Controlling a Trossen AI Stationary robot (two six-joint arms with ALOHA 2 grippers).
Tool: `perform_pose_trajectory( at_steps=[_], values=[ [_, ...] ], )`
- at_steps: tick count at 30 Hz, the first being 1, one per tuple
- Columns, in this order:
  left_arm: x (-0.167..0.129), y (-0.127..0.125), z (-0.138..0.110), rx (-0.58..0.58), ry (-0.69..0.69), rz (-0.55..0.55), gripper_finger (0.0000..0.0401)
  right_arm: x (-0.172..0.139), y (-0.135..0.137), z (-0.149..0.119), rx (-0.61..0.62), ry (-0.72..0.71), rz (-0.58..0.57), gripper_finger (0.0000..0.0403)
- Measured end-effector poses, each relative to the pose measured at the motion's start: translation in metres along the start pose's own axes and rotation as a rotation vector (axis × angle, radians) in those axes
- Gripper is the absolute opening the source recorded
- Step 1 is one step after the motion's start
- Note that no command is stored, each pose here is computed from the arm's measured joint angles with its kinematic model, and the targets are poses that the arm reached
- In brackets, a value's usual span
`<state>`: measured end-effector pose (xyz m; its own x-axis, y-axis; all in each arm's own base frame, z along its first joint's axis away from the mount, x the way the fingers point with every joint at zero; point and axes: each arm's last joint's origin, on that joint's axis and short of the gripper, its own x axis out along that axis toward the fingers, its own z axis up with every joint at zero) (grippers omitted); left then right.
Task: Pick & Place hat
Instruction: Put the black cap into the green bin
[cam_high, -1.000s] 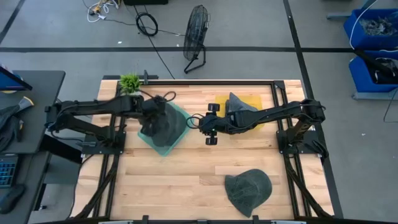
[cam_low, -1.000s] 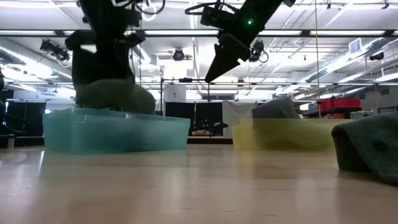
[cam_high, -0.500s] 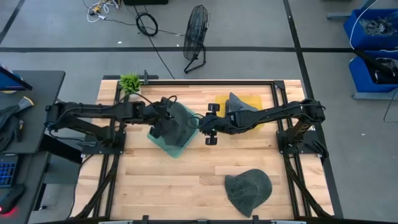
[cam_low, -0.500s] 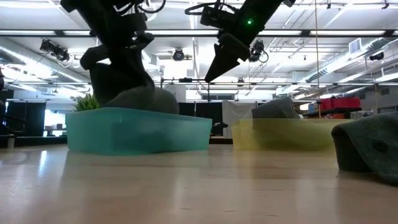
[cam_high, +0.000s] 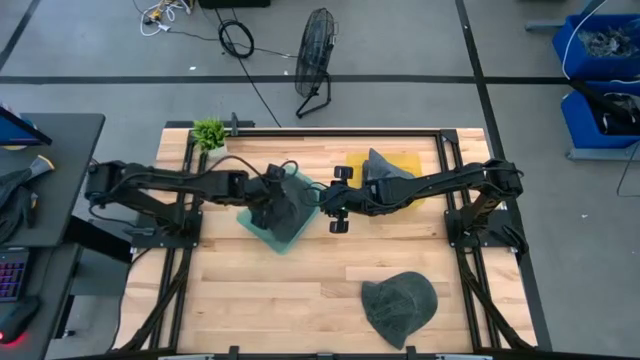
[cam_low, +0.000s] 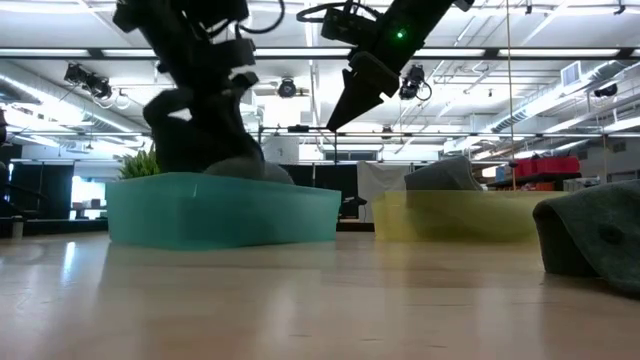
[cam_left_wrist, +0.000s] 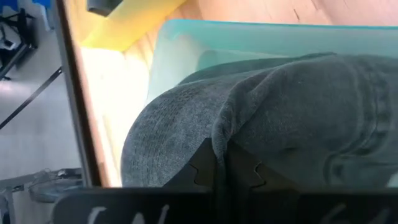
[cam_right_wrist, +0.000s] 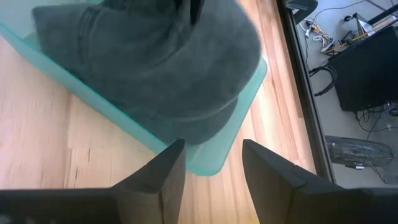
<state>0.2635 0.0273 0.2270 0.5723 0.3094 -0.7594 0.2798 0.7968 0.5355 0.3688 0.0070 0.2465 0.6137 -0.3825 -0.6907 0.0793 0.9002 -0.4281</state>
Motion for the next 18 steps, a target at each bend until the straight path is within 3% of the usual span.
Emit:
perform_pose_trajectory(
  at_steps=[10,18],
  values=[
    [0.022,-0.004,0.004,-0.057,0.006,0.005,0.0018,0.0,0.0,0.0,0.02,0.0,0.0,0.0162],
    [-0.007,0.011,0.012,-0.082,-0.097,0.062,0.0014,0.0,0.0,0.0,0.019,-0.002,0.019,0.0162]
  ],
)
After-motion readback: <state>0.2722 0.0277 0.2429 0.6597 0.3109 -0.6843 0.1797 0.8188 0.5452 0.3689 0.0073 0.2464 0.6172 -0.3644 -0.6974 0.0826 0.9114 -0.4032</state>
